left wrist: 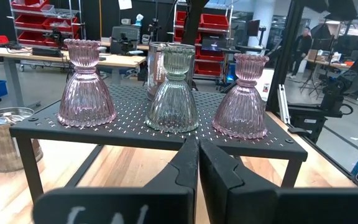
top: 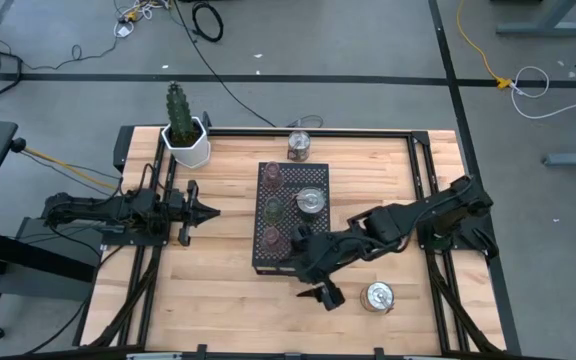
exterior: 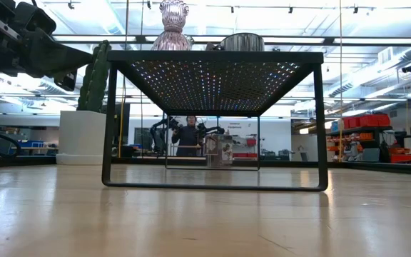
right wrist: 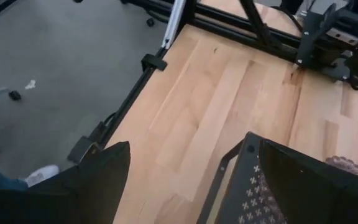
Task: Pick & Place candle stick holders
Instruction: Put the bottom brown scented candle on the shelf
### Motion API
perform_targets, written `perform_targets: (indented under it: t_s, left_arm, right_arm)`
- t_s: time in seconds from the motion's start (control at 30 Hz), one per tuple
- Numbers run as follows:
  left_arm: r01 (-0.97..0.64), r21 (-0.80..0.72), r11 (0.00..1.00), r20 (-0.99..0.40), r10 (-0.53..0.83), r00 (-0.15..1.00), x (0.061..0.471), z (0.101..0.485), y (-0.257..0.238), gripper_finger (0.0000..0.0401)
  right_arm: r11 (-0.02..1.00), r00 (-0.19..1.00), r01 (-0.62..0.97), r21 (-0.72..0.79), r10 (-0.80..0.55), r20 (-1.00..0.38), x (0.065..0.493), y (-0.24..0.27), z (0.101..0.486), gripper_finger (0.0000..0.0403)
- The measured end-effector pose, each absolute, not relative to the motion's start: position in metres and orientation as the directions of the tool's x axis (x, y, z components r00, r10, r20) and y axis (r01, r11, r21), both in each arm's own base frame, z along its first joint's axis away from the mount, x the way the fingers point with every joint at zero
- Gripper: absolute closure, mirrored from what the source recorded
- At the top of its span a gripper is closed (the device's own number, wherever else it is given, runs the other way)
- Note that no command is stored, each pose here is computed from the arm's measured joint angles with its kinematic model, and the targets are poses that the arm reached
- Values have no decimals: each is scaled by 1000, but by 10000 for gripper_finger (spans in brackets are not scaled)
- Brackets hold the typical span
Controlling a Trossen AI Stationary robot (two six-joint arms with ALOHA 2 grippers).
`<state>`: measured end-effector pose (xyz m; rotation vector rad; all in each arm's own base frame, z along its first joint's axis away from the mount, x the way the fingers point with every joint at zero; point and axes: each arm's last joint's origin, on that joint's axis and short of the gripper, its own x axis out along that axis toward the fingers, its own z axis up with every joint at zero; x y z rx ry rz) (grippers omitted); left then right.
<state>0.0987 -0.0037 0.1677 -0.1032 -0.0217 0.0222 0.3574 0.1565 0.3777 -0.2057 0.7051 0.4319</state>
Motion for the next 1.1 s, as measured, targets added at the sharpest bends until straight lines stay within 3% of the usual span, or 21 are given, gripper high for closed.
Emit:
perform_targets:
  t_s: [0.27, 0.67, 1.1]
  left_arm:
    - [-21, -104, 994, 21, 23, 1000, 99, 168, -4, 383]
    - [-21, -103, 994, 20, 23, 1000, 99, 168, -4, 383]
    - [-21, -104, 994, 20, 23, 1000, 99, 168, -4, 383]
  right_arm:
    - [875, 683, -481, -57, 334, -650, 314, 150, 365, 48]
    - [891, 609, -451, 59, 355, -709, 230, 131, 326, 48]
    - [825, 509, -560, 70, 410, -757, 181, 142, 307, 48]
